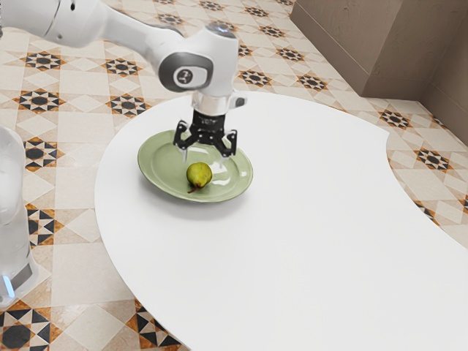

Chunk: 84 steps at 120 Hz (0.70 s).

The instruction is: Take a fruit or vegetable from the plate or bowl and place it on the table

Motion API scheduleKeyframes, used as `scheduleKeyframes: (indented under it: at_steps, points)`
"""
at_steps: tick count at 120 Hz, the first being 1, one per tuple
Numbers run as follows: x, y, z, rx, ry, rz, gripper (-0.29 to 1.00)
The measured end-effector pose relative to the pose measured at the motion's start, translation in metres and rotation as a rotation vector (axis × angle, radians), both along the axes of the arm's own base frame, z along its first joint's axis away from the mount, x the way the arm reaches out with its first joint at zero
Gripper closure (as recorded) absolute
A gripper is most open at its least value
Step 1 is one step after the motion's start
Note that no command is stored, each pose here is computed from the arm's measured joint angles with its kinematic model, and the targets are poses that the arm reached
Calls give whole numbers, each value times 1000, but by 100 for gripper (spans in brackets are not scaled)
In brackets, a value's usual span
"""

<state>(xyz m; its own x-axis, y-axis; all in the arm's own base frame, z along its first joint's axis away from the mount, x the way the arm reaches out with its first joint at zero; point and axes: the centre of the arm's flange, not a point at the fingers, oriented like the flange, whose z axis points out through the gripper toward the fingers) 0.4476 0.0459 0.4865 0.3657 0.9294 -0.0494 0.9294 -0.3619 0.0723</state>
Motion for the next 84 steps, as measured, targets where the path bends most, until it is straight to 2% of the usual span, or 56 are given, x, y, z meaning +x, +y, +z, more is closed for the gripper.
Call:
scheduleKeyframes:
  at_steps: [47, 84]
  points:
    - [9, -2, -13, -54, -15, -3, 0]
    - [-4, -3, -17, -77, -19, -3, 0]
